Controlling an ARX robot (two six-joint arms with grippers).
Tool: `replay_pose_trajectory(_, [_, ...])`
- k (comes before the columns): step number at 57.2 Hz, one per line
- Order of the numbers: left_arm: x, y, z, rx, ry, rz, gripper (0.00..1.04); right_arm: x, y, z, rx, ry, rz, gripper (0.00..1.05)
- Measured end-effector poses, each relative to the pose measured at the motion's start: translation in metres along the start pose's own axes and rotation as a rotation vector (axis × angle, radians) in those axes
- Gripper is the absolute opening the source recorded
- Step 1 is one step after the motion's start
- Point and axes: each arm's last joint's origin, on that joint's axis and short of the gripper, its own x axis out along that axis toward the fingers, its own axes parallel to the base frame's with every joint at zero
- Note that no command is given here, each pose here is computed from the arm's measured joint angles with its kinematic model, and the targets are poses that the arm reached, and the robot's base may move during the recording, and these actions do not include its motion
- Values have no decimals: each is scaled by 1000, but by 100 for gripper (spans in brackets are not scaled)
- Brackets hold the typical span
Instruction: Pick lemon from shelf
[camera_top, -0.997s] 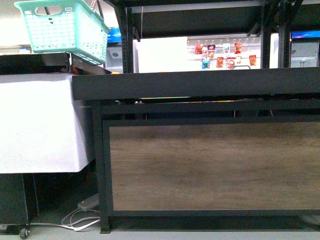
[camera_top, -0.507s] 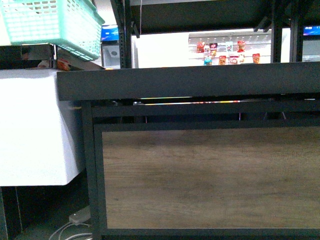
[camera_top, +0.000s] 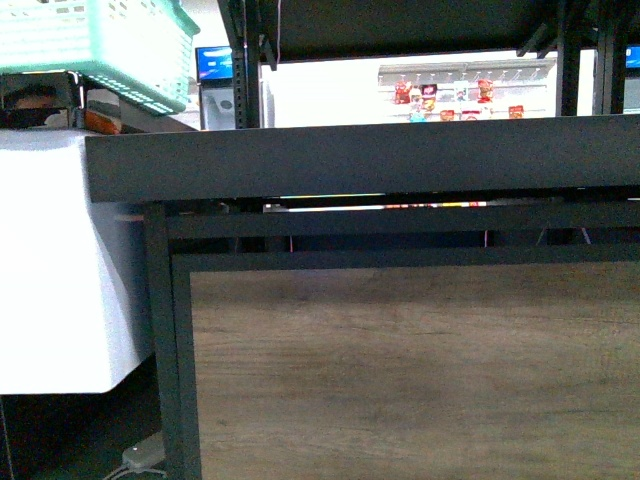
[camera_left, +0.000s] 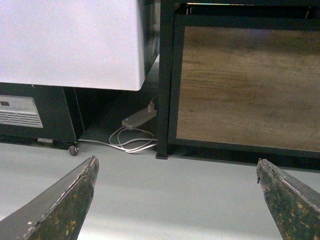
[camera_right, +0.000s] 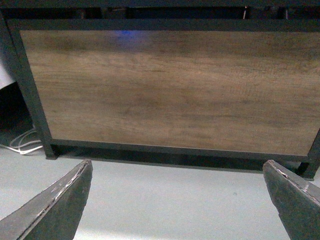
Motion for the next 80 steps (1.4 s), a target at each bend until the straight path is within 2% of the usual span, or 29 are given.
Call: replay_pose_trajectory(80, [0,0,0,0,0,-1,97,0,0,0,0,0,0,102])
